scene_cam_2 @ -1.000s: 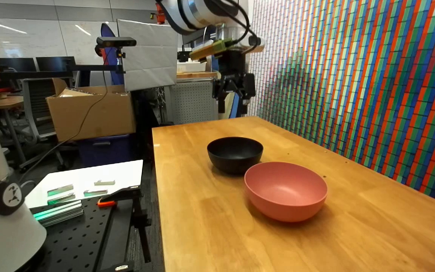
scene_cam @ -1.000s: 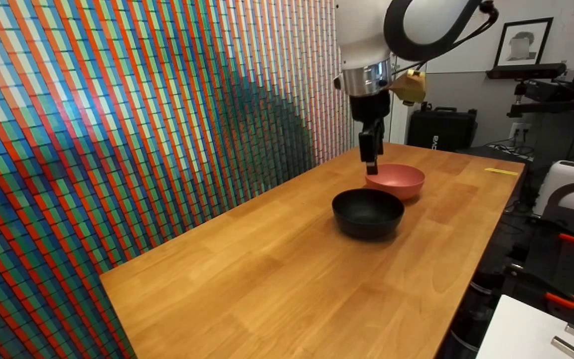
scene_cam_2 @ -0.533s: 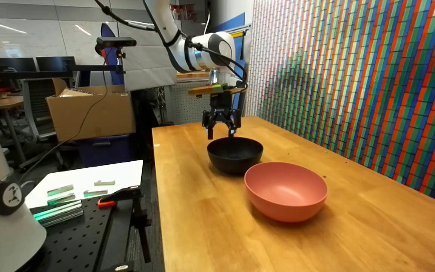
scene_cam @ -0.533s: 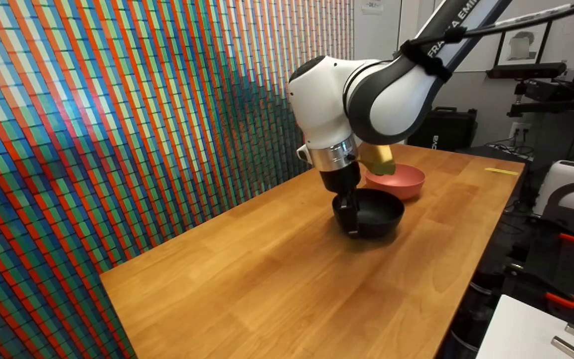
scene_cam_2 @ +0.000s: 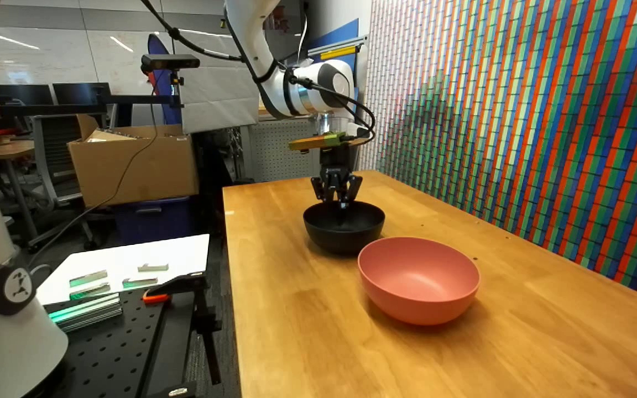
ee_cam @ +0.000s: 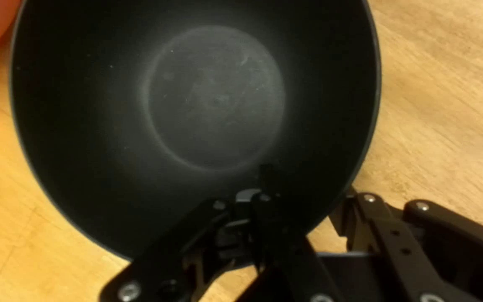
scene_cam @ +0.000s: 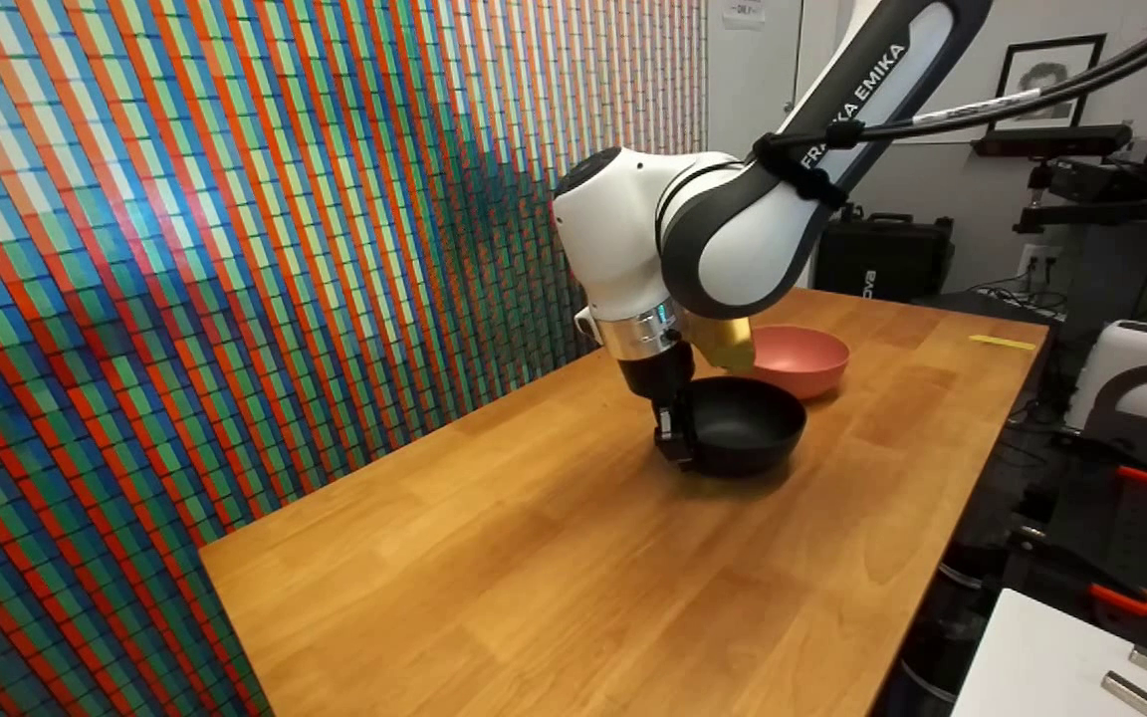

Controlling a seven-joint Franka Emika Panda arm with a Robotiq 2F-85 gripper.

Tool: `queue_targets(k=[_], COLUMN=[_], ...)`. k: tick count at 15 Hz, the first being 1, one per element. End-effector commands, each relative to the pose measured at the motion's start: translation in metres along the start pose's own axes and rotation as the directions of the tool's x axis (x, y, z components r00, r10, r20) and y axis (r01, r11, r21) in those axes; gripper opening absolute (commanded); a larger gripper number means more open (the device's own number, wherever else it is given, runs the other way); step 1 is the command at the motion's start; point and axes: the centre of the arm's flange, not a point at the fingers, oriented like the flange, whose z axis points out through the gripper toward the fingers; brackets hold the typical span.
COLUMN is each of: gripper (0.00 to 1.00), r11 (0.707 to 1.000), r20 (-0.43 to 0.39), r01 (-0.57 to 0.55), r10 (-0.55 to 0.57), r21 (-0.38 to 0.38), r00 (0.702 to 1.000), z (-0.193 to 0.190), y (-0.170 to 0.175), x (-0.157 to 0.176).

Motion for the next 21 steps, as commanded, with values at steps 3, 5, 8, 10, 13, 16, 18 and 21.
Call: queue_targets(k=[3, 5, 8, 10, 13, 16, 18, 21], gripper=[0.03, 0.05, 0.05, 0.05, 0.05, 0.05, 0.05, 0.05], r11=[0.999, 0.998, 0.995, 0.988, 0.966, 0.937, 0.919, 0.897], r20=[0.005, 0.008, 0.0, -0.013, -0.055, -0.088, -0.084, -0.046], r01=[-0.023, -0.036, -0.077, -0.128, -0.222, -0.303, -0.349, -0.404], r10=[0.023, 0.036, 0.077, 0.128, 0.216, 0.292, 0.34, 0.403], r21=[-0.038, -0.045, -0.057, -0.081, -0.136, -0.173, -0.185, -0.182], r00=[1.0, 0.999, 0.997, 0.992, 0.975, 0.952, 0.937, 0.914], z=[-0.005, -0.009, -0.017, -0.026, -0.05, -0.071, -0.077, -0.07], y=[0.014, 0.022, 0.042, 0.065, 0.108, 0.141, 0.157, 0.172], x=[0.012, 0.011, 0.008, 0.001, -0.011, -0.029, -0.043, -0.063])
